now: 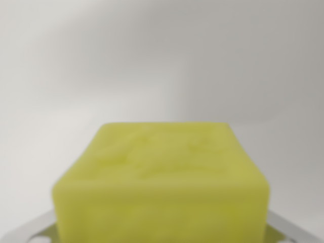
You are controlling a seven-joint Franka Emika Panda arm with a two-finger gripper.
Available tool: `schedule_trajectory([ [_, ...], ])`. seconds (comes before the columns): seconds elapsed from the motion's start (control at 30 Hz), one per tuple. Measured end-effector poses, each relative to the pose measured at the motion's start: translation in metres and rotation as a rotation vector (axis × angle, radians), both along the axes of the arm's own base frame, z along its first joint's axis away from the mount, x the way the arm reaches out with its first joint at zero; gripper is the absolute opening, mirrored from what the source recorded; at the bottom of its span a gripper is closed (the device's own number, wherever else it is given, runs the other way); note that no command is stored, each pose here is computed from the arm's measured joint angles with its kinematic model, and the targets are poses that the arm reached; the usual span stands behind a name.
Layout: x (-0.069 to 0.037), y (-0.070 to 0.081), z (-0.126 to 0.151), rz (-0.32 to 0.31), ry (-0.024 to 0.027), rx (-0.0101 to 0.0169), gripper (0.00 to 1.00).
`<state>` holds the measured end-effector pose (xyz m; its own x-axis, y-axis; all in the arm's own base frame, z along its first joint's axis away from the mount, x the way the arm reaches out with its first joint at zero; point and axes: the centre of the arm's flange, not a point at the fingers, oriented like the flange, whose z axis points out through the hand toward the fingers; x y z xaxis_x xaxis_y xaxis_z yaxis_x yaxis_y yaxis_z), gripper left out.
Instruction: Pick yellow cube
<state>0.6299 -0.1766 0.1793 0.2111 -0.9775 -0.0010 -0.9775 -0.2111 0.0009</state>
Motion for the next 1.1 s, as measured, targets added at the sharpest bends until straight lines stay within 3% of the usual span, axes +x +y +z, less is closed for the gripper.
schedule_trajectory([
  [1.1, 0.0, 0.0, 0.055, 0.0, 0.0005, 0.0003, 0.0],
])
